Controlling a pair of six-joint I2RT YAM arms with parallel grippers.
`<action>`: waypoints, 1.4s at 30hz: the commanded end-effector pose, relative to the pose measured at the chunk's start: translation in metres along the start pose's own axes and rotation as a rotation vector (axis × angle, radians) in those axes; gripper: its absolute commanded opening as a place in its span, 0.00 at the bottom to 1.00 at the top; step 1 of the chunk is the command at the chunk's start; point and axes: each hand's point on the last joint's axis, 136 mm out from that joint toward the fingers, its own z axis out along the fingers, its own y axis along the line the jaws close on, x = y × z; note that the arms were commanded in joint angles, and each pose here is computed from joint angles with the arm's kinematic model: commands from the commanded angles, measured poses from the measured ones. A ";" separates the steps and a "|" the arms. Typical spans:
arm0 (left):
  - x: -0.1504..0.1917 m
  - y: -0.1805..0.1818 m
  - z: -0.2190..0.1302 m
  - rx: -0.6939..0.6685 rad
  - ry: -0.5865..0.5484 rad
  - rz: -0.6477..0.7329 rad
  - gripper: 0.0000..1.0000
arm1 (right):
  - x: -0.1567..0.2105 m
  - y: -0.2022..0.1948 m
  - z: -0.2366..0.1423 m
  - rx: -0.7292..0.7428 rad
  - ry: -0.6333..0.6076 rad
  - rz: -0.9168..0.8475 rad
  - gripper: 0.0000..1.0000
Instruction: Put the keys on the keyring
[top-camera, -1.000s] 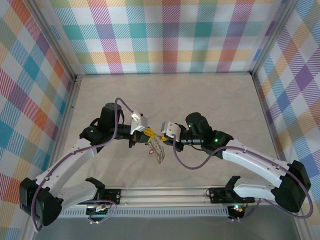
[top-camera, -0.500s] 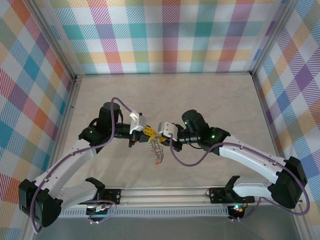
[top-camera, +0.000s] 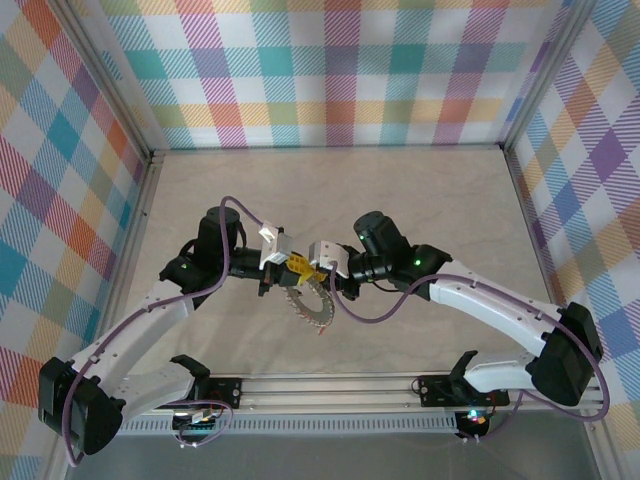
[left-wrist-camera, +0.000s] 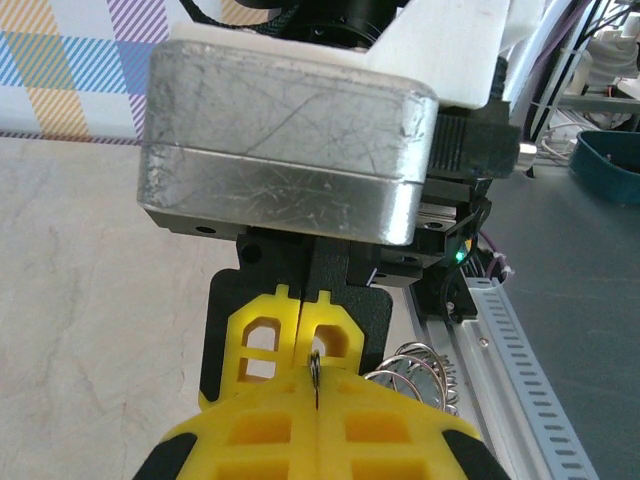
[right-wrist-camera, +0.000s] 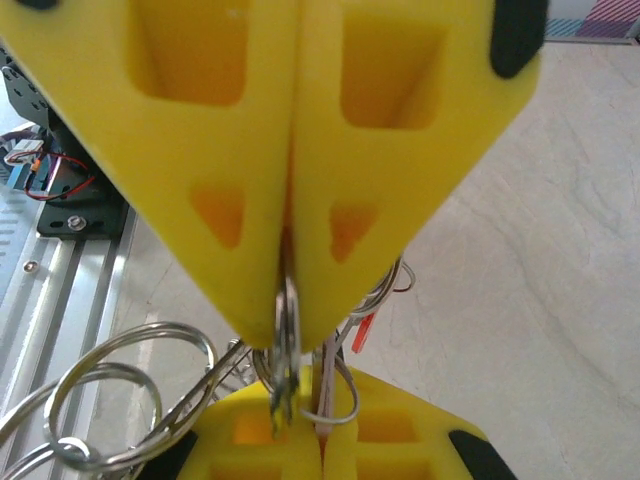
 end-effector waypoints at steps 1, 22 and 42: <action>-0.009 -0.003 -0.001 0.020 -0.039 0.041 0.00 | -0.024 0.008 -0.006 -0.052 -0.063 -0.058 0.00; 0.014 -0.003 0.002 0.033 0.046 0.048 0.00 | -0.034 0.004 -0.024 0.007 -0.053 -0.111 0.00; -0.008 -0.011 -0.005 0.043 0.005 0.107 0.00 | -0.017 0.015 -0.035 0.033 -0.055 -0.192 0.23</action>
